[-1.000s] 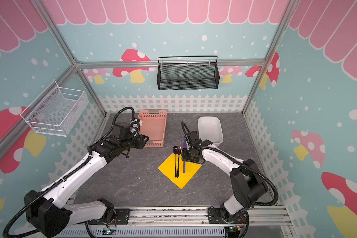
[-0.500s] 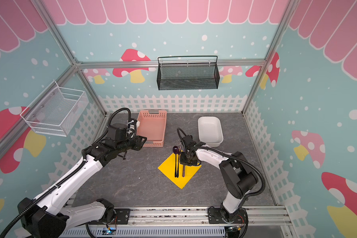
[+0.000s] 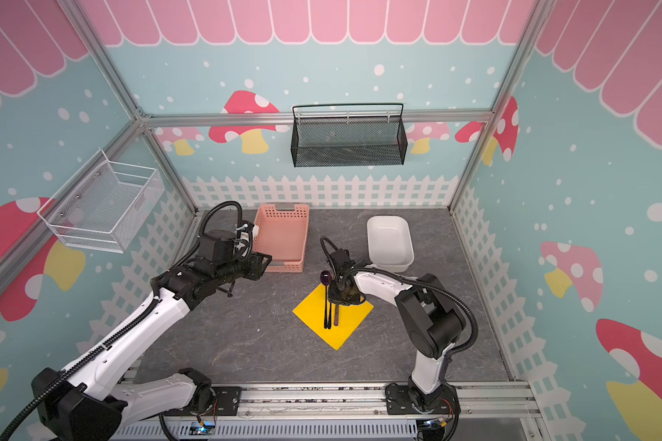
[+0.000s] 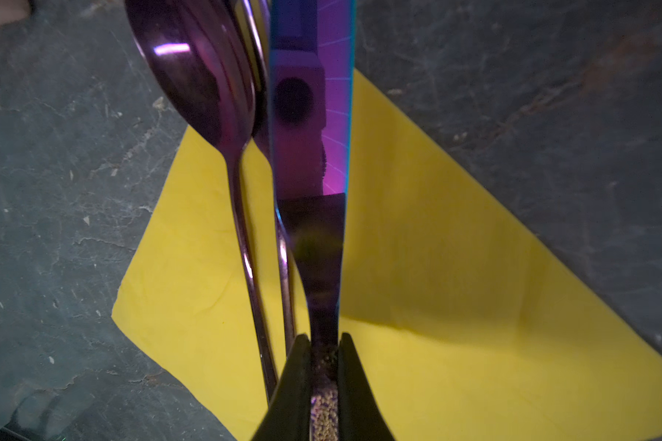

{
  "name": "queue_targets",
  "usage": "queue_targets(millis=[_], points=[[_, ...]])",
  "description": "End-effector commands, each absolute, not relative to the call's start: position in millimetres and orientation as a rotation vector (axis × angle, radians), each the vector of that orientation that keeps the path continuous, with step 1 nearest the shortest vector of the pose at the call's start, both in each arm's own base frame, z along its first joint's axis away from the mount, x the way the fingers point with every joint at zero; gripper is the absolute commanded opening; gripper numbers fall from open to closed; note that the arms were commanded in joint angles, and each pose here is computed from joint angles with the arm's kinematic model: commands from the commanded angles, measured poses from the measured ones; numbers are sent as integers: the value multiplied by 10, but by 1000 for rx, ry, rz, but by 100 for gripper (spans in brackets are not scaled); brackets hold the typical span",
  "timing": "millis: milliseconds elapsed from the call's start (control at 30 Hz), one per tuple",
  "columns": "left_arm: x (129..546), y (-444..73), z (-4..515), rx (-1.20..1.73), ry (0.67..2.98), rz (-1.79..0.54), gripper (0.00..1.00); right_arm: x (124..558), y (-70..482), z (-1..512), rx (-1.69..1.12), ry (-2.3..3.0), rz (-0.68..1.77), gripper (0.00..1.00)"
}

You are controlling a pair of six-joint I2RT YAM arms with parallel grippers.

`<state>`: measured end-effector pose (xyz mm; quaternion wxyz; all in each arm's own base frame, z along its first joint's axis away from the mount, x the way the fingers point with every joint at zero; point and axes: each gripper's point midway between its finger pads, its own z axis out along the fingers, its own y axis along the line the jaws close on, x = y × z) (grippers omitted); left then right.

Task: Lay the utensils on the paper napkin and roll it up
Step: 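Lower the purple knife upright beside the fork with the right gripper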

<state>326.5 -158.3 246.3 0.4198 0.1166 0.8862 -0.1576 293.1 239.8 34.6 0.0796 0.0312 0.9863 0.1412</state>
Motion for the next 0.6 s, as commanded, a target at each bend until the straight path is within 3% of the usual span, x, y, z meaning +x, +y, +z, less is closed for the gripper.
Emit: queue_targets(millis=[0, 567], points=[[3208, -1576, 2470, 302, 2220, -404, 41, 2957, 2405, 327, 123, 2954, 375, 2], [3199, -1577, 2469, 306, 2218, -401, 41, 2988, 2413, 220, 131, 2974, 329, 2]])
